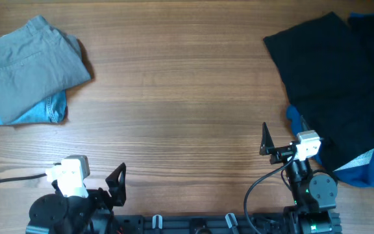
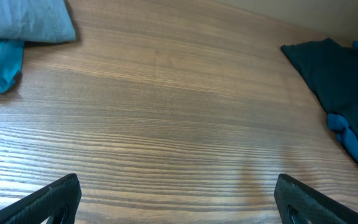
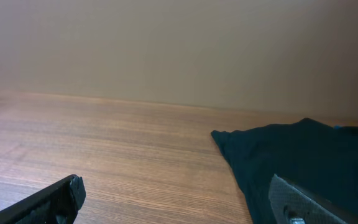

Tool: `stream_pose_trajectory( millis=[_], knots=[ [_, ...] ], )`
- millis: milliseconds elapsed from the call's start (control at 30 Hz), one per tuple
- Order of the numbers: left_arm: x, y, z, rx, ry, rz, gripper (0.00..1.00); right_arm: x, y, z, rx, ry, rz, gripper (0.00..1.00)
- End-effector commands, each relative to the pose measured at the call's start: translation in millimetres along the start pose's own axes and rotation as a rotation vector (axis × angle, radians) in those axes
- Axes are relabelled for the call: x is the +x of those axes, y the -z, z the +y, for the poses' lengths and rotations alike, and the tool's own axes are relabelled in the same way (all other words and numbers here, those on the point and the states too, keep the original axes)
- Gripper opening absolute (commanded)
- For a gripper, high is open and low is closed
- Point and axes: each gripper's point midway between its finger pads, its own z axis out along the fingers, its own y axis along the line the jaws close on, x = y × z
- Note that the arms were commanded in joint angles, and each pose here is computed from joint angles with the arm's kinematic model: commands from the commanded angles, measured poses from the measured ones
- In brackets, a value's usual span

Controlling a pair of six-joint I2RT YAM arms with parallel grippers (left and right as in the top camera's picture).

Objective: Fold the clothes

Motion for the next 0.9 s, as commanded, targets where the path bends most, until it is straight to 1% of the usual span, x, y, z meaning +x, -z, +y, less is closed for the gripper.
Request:
stream_pose_trajectory(
  millis=[0,700,767,867],
  knots=[
    [0.3,-0.4,1.9,-0.008,0.013,-0.006,1.0,-2.9,0.6,1.0,-0.005,0.018,-0.014,1.0],
    [0.0,0.1,2.3,-0.01,0.015,-0.01,1.0,-2.9,0.6,1.0,-0.005,0.018,-0.014,1.0],
    [-3.4,-2.3,13.1,-0.07,0.047,-0.041,1.0,-2.9,0.6,1.0,-0.005,0.018,-0.014,1.0],
    [-4.0,-14.8,27.2,-0.118,0.082,-0.113,1.0,-2.9,0.6,1.0,-0.005,0.018,-0.014,1.0]
  ],
)
